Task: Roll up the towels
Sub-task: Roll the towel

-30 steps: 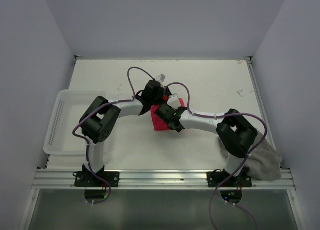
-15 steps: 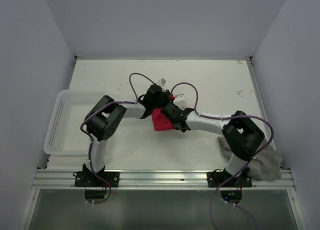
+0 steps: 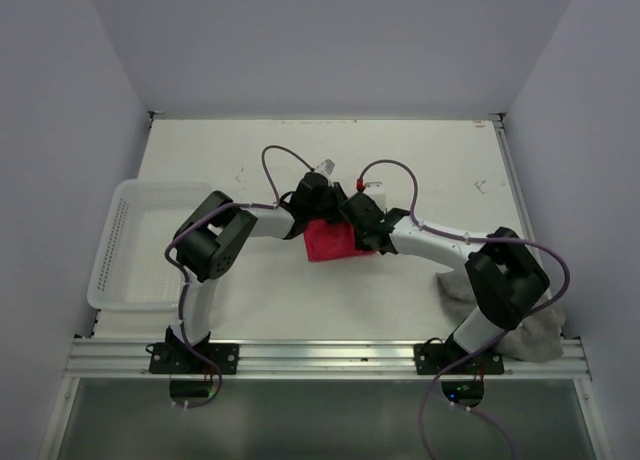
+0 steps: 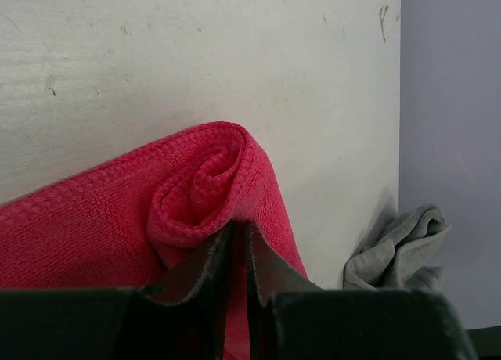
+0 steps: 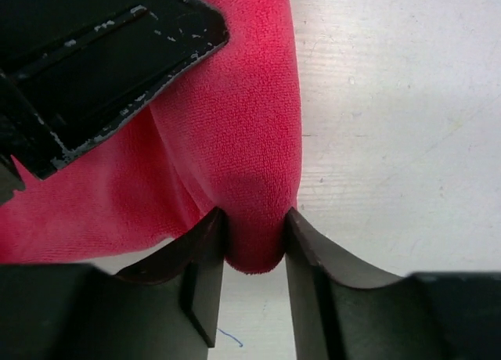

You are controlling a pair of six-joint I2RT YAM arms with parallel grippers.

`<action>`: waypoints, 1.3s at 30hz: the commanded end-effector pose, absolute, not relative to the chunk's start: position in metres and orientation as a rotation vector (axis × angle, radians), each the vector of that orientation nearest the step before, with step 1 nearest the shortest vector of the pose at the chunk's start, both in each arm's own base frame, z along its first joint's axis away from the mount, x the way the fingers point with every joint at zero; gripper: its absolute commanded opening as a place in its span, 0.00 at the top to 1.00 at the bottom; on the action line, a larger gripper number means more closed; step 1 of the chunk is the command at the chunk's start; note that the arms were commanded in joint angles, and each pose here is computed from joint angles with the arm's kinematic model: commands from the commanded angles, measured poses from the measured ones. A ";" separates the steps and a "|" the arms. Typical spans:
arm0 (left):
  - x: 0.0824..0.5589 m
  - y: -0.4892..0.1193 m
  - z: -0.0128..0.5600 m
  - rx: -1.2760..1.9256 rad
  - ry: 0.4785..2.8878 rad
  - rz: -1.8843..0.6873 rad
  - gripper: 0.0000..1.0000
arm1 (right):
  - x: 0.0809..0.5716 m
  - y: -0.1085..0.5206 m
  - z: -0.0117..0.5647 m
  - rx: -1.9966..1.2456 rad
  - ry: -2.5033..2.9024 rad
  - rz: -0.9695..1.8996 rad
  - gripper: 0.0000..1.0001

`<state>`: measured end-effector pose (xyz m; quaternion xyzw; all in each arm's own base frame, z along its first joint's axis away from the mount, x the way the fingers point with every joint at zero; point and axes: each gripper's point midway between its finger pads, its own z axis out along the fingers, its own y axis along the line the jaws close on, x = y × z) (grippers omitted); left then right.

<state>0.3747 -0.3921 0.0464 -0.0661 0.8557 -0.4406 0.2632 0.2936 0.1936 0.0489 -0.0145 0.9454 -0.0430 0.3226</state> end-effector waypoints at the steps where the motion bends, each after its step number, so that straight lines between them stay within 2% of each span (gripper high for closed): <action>1: 0.373 -0.378 0.022 -0.132 2.377 -1.029 0.84 | 0.293 0.204 0.070 0.019 2.494 0.112 0.56; 3: 0.373 -0.376 0.022 -0.128 2.378 -1.015 0.84 | 0.293 0.204 0.074 0.036 2.505 0.181 0.51; 5: 0.372 -0.375 0.021 -0.121 2.383 -1.013 0.84 | 0.292 0.206 0.080 0.045 2.500 0.235 0.38; 8: 0.369 -0.369 0.017 -0.118 2.395 -1.008 0.84 | 0.291 0.208 0.081 0.094 2.511 0.362 0.33; 21: 0.372 -0.361 0.030 -0.076 2.367 -0.989 0.84 | 0.327 0.194 0.060 0.248 2.512 0.604 0.36; 27: 0.372 -0.358 0.029 -0.066 2.371 -0.968 0.85 | 0.328 0.198 0.041 0.230 2.547 0.626 0.47; 30: 0.372 -0.355 0.029 -0.059 2.371 -0.954 0.85 | 0.327 0.197 0.035 0.220 2.548 0.621 0.58; 31: 0.373 -0.354 0.031 -0.058 2.367 -0.947 0.85 | 0.326 0.197 0.034 0.213 2.549 0.622 0.65; 35: 0.375 -0.353 0.039 -0.047 2.351 -0.941 0.84 | 0.327 0.194 0.037 0.191 2.528 0.601 0.82; 38: 0.380 -0.351 0.052 -0.026 2.327 -0.915 0.83 | 0.326 0.188 0.036 0.148 2.532 0.542 0.89; 39: 0.385 -0.349 0.058 -0.014 2.311 -0.897 0.81 | 0.325 0.187 0.035 0.120 2.535 0.528 0.95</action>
